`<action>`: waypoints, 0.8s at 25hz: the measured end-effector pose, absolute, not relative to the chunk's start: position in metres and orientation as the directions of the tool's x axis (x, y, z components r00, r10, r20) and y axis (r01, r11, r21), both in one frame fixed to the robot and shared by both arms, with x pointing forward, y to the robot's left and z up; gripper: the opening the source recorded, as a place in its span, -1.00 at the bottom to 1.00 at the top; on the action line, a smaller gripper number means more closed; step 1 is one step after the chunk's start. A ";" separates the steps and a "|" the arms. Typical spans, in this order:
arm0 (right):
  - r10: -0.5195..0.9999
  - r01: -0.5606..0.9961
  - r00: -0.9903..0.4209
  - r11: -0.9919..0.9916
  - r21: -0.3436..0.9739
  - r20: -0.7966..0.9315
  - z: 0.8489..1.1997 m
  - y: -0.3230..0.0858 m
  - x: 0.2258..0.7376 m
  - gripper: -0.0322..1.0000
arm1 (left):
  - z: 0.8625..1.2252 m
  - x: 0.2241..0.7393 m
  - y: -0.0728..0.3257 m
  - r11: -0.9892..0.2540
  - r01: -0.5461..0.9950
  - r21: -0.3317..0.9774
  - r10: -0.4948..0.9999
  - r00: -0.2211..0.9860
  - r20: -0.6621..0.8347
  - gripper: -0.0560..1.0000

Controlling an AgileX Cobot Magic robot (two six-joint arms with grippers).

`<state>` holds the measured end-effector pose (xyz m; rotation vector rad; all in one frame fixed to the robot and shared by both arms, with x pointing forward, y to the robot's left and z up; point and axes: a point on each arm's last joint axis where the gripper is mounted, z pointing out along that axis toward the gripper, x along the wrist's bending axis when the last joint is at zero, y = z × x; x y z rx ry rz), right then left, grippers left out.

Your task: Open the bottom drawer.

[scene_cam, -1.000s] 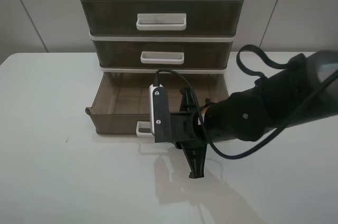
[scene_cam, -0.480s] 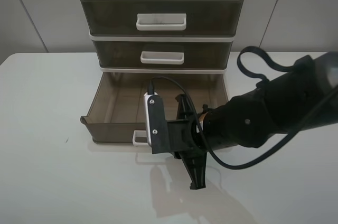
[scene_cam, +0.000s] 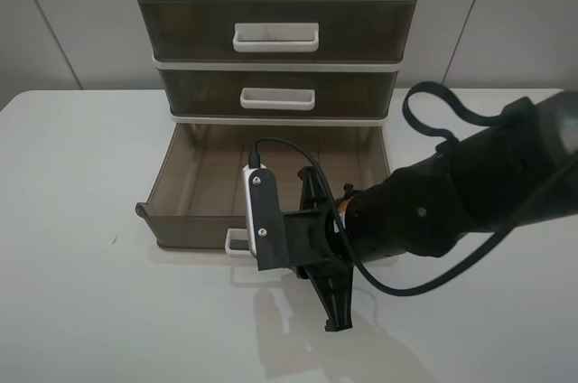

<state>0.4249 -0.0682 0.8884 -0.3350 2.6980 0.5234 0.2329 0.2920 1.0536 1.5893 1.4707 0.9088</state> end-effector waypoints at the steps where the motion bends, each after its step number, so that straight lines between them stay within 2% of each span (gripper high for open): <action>1: -0.159 -0.297 -0.903 0.903 0.312 -0.399 0.888 -0.068 0.425 -0.86 | 1.054 0.233 0.292 -0.034 0.445 0.895 0.997 0.078 -0.001 0.47; 5: -0.180 -0.310 -0.903 0.902 0.301 -0.389 0.888 -0.069 0.423 -0.70 | 1.054 0.233 0.292 -0.034 0.445 0.895 0.997 0.078 -0.001 0.47; 11: -0.205 -0.330 -0.900 0.897 0.294 -0.384 0.892 -0.070 0.421 -0.13 | 1.054 0.233 0.292 -0.034 0.445 0.895 0.997 0.078 0.000 0.47; 13: -0.202 -0.336 -0.895 0.892 0.303 -0.398 0.900 -0.070 0.420 0.00 | 1.054 0.233 0.292 -0.034 0.445 0.895 0.997 0.078 0.000 0.47; 20: -0.210 -0.349 -0.898 0.876 0.333 -0.387 0.932 -0.077 0.410 0.12 | 1.054 0.233 0.292 -0.034 0.445 0.895 0.997 0.078 0.000 0.47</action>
